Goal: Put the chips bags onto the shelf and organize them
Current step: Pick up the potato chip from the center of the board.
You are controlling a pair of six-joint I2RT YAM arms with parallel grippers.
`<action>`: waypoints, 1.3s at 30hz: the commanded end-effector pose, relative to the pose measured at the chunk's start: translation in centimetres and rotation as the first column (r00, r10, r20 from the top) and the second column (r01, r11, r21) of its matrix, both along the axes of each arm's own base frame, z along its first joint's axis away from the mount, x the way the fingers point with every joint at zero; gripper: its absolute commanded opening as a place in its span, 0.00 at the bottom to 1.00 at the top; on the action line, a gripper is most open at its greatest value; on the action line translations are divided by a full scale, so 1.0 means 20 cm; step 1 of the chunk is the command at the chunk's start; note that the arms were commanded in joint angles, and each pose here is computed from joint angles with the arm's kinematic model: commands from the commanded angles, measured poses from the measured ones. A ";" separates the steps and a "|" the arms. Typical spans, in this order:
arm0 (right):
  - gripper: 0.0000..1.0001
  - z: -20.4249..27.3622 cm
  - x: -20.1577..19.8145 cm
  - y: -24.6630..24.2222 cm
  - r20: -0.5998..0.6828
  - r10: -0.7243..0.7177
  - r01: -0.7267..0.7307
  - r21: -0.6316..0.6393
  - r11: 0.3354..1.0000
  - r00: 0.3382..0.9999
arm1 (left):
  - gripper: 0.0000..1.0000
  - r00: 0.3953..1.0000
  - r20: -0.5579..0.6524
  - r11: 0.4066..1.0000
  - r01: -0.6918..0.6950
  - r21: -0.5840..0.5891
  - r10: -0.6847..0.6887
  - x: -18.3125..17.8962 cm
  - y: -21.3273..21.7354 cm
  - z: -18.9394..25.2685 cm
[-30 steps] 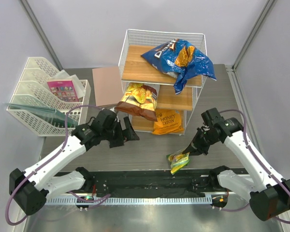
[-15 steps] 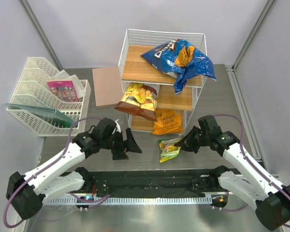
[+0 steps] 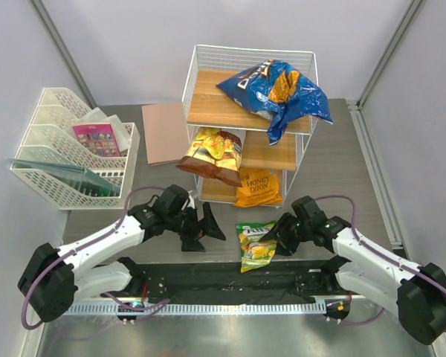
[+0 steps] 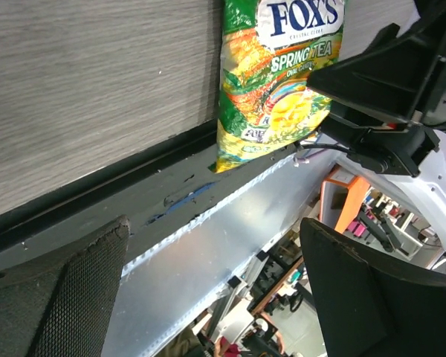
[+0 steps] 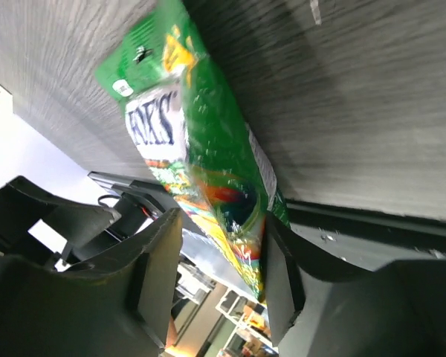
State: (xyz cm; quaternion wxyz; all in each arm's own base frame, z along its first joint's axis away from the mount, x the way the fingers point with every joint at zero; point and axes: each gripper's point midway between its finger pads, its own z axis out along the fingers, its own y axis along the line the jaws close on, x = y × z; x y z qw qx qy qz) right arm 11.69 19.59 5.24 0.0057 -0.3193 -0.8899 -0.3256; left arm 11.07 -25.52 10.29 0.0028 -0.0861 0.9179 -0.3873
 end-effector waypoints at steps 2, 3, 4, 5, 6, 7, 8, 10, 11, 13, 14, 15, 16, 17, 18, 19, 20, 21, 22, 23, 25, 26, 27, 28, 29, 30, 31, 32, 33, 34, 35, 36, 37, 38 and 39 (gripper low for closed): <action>0.52 -0.02 0.03 0.07 0.015 -0.007 0.006 0.064 0.998 1.000 | 0.94 1.000 -0.007 0.997 0.005 -0.078 -0.005 -0.03 -0.04 0.05; 0.51 -0.04 0.02 0.08 0.005 -0.001 0.000 0.060 0.998 1.000 | 0.95 1.000 -0.008 0.997 0.001 -0.081 -0.002 -0.03 -0.04 0.05; 0.50 -0.05 0.02 0.08 0.006 0.001 -0.001 0.068 0.998 1.000 | 0.95 1.000 -0.014 0.997 0.003 -0.081 -0.004 -0.04 -0.04 0.04; 0.50 -0.06 0.02 0.09 -0.001 -0.002 0.002 0.076 0.997 1.000 | 0.95 0.999 -0.035 0.998 0.009 -0.069 -0.011 -0.05 -0.05 0.02; 0.48 -0.07 0.01 0.10 -0.004 -0.004 0.004 0.084 0.996 1.000 | 0.95 0.999 -0.038 0.998 0.012 -0.066 -0.015 -0.06 -0.05 0.01; 0.40 -0.08 0.02 0.11 0.004 -0.006 0.005 0.096 0.995 1.000 | 0.95 0.999 -0.042 0.998 0.020 -0.059 -0.023 -0.07 -0.05 0.00; 0.20 -0.09 0.02 0.12 -0.006 -0.029 0.029 0.100 0.995 1.000 | 0.94 0.999 -0.042 0.998 0.025 -0.053 -0.027 -0.07 -0.05 -0.01; 0.03 -0.08 0.06 0.13 0.030 -0.057 0.054 0.100 0.993 0.998 | 0.94 0.999 -0.043 0.999 0.021 -0.050 -0.023 -0.06 -0.05 -0.01; 0.01 -0.07 0.08 0.13 0.044 -0.080 0.075 0.103 0.992 0.996 | 0.94 0.999 -0.046 0.999 0.016 -0.042 -0.018 -0.07 -0.05 -0.02; 0.01 -0.03 0.11 0.16 0.047 -0.148 0.140 0.131 0.981 0.988 | 0.96 0.999 -0.037 0.999 -0.006 -0.035 0.005 -0.05 -0.04 -0.02; 0.01 0.00 0.16 0.14 0.096 -0.211 0.198 0.136 0.971 0.973 | 0.97 0.999 -0.033 0.999 -0.014 -0.031 0.013 -0.05 -0.04 -0.01; 0.01 0.02 0.19 0.14 0.069 -0.283 0.270 0.157 0.950 0.957 | 0.98 0.999 -0.039 1.000 -0.027 -0.013 0.027 -0.05 -0.02 -0.03; 0.01 0.02 0.18 0.15 0.073 -0.307 0.292 0.167 0.942 0.949 | 0.98 0.999 -0.039 0.999 -0.032 -0.004 0.032 -0.05 -0.02 -0.03; 0.01 0.04 0.23 0.13 0.097 -0.371 0.351 0.181 0.919 0.923 | 0.98 0.999 -0.040 0.999 -0.036 0.000 0.036 -0.04 -0.01 -0.03; 0.01 0.04 0.23 0.12 0.095 -0.401 0.381 0.174 0.908 0.911 | 0.99 0.999 -0.040 0.999 -0.037 -0.001 0.037 -0.04 -0.01 -0.03; 0.01 0.05 0.23 0.13 0.081 -0.439 0.419 0.183 0.889 0.895 | 0.99 0.998 -0.041 0.999 -0.046 -0.007 0.046 -0.04 -0.02 -0.02; 0.01 0.06 0.23 0.13 0.085 -0.461 0.440 0.189 0.878 0.883 | 0.99 0.998 -0.040 0.999 -0.052 -0.012 0.051 -0.04 -0.02 -0.01; 0.01 0.08 0.26 0.11 0.115 -0.508 0.481 0.198 0.854 0.854 | 0.99 0.998 -0.038 0.998 -0.057 -0.020 0.056 -0.03 -0.02 0.00; 0.01 0.09 0.25 0.14 0.087 -0.528 0.499 0.228 0.836 0.845 | 0.99 0.997 -0.039 0.997 -0.067 -0.044 0.065 -0.03 -0.04 0.01; 0.01 0.10 0.26 0.15 0.085 -0.543 0.511 0.244 0.824 0.836 | 0.99 0.997 -0.040 0.996 -0.069 -0.055 0.067 -0.02 -0.04 0.02; 0.01 0.12 0.29 0.19 0.077 -0.576 0.540 0.265 0.799 0.814 | 0.99 0.996 -0.056 0.994 -0.078 -0.071 0.075 -0.02 -0.06 0.01; 0.01 0.15 0.28 0.24 0.072 -0.565 0.525 0.289 0.800 0.822 | 0.99 0.996 -0.065 0.994 -0.073 -0.080 0.068 -0.03 -0.07 0.02; 0.01 0.21 0.31 0.27 0.093 -0.591 0.536 0.328 0.778 0.801 | 0.99 0.995 -0.076 0.994 -0.078 -0.080 0.072 -0.03 -0.07 0.02; 0.01 0.19 0.32 0.29 0.100 -0.599 0.545 0.319 0.775 0.794 | 0.99 0.994 -0.087 0.994 -0.076 -0.083 0.069 -0.04 -0.07 0.02; 0.01 0.20 0.31 0.32 0.087 -0.606 0.551 0.329 0.767 0.791 | 0.99 0.993 -0.100 0.993 -0.073 -0.096 0.063 -0.04 -0.08 0.02; 0.01 0.26 0.34 0.34 0.089 -0.624 0.557 0.369 0.744 0.776 | 0.99 0.992 -0.109 0.992 -0.072 -0.100 0.061 -0.04 -0.09 0.02; 0.01 0.23 0.36 0.35 0.098 -0.638 0.571 0.359 0.739 0.764 | 0.99 0.991 -0.117 0.992 -0.073 -0.102 0.061 -0.04 -0.09 0.02; 0.01 0.24 0.38 0.35 0.087 -0.654 0.585 0.370 0.722 0.752 | 0.98 0.990 -0.129 0.992 -0.073 -0.103 0.059 -0.04 -0.09 0.02; 0.01 0.27 0.39 0.37 0.074 -0.663 0.584 0.407 0.702 0.745 | 0.98 0.989 -0.132 0.992 -0.076 -0.097 0.063 -0.04 -0.09 0.02; 0.01 0.25 0.41 0.37 0.077 -0.672 0.593 0.406 0.696 0.736 | 0.98 0.989 -0.130 0.992 -0.078 -0.095 0.066 -0.04 -0.09 0.02; 0.01 0.26 0.42 0.38 0.071 -0.678 0.595 0.419 0.686 0.731 | 0.98 0.989 -0.125 0.992 -0.085 -0.095 0.073 -0.03 -0.09 0.01; 0.01 0.28 0.43 0.39 0.063 -0.687 0.598 0.437 0.671 0.724 | 0.98 0.989 -0.122 0.989 -0.099 -0.107 0.086 -0.01 -0.10 0.02; 0.01 0.29 0.44 0.38 0.065 -0.696 0.604 0.442 0.663 0.715 | 0.98 0.986 -0.134 0.988 -0.112 -0.107 0.098 -0.01 -0.09 0.00; 0.01 0.30 0.45 0.38 0.069 -0.702 0.607 0.447 0.657 0.708 | 0.98 0.983 -0.147 0.985 -0.128 -0.115 0.110 -0.01 -0.09 -0.01; 0.01 0.31 0.46 0.38 0.068 -0.709 0.612 0.452 0.649 0.702 | 0.98 0.978 -0.161 0.981 -0.154 -0.120 0.134 0.00 -0.10 -0.02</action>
